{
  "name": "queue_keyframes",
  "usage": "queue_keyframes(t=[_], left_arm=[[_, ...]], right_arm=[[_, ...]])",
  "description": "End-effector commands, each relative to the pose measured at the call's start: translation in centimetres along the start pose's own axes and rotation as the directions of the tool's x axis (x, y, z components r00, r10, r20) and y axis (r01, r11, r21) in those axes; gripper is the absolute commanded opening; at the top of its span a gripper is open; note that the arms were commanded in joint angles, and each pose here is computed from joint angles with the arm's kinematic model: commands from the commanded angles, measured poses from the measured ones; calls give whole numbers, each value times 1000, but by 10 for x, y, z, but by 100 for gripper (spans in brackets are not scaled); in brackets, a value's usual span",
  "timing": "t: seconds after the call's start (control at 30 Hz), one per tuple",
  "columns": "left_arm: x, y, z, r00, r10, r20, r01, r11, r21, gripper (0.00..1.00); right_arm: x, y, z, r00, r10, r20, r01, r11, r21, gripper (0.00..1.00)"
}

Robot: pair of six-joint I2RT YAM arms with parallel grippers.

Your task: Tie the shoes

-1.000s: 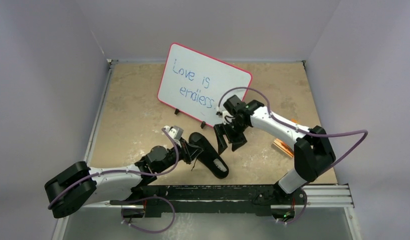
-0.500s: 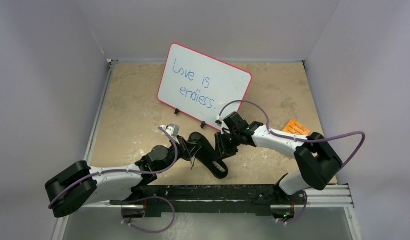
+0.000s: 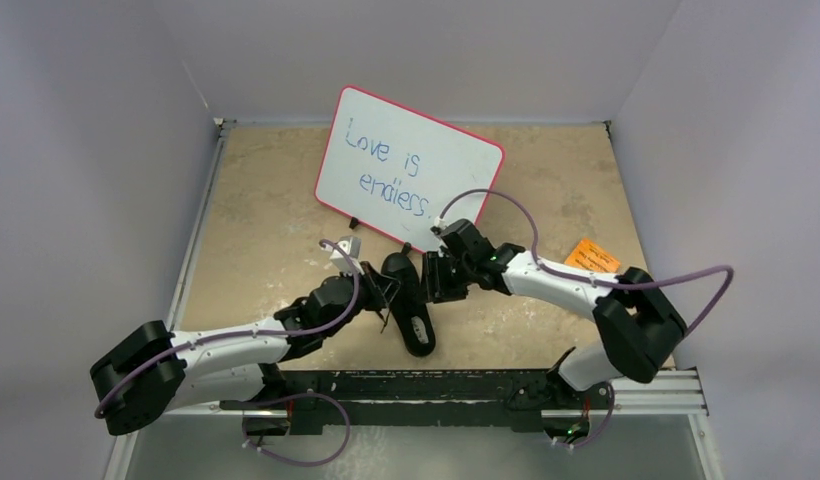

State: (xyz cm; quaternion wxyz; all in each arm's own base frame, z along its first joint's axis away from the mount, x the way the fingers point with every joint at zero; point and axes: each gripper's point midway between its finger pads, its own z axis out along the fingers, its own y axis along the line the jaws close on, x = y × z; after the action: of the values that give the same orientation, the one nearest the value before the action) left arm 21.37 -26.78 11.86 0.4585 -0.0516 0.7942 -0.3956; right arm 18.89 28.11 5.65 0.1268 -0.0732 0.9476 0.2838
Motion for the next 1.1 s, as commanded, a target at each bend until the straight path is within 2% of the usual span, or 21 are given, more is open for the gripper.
queue_keyframes(t=[0.0, 0.13, 0.4, 0.63, 0.73, 0.83, 1.07], left_arm=[[-15, -18, 5, 997, -78, 3, 78, 997, -18, 0], [-12, -22, 7, 994, -105, -37, 104, 994, -37, 0], [-2, -22, 6, 978, -180, -104, 171, 982, -84, 0], [-2, -20, 4, 967, -236, -98, 226, 968, -107, 0], [-2, -21, 4, 960, -263, -93, 252, 961, -110, 0], [-4, -22, 4, 956, -280, -88, 270, 957, -109, 0], [-8, -23, 2, 945, -322, -65, 314, 944, -104, 0]], right_arm=[[-27, 21, -41, 984, -96, 148, 102, 994, -33, 55], [-3, 55, -53, 980, -125, 152, 162, 952, -259, 57], [-8, 93, -55, 941, -138, 309, 255, 889, -380, 44], [9, 109, -34, 932, -170, 320, 297, 866, -402, 38], [7, 108, -23, 935, -159, 318, 277, 887, -369, 35], [2, 96, -14, 936, -110, 334, 217, 929, -302, 36], [4, 86, -3, 928, -68, 365, 169, 953, -253, 38]])
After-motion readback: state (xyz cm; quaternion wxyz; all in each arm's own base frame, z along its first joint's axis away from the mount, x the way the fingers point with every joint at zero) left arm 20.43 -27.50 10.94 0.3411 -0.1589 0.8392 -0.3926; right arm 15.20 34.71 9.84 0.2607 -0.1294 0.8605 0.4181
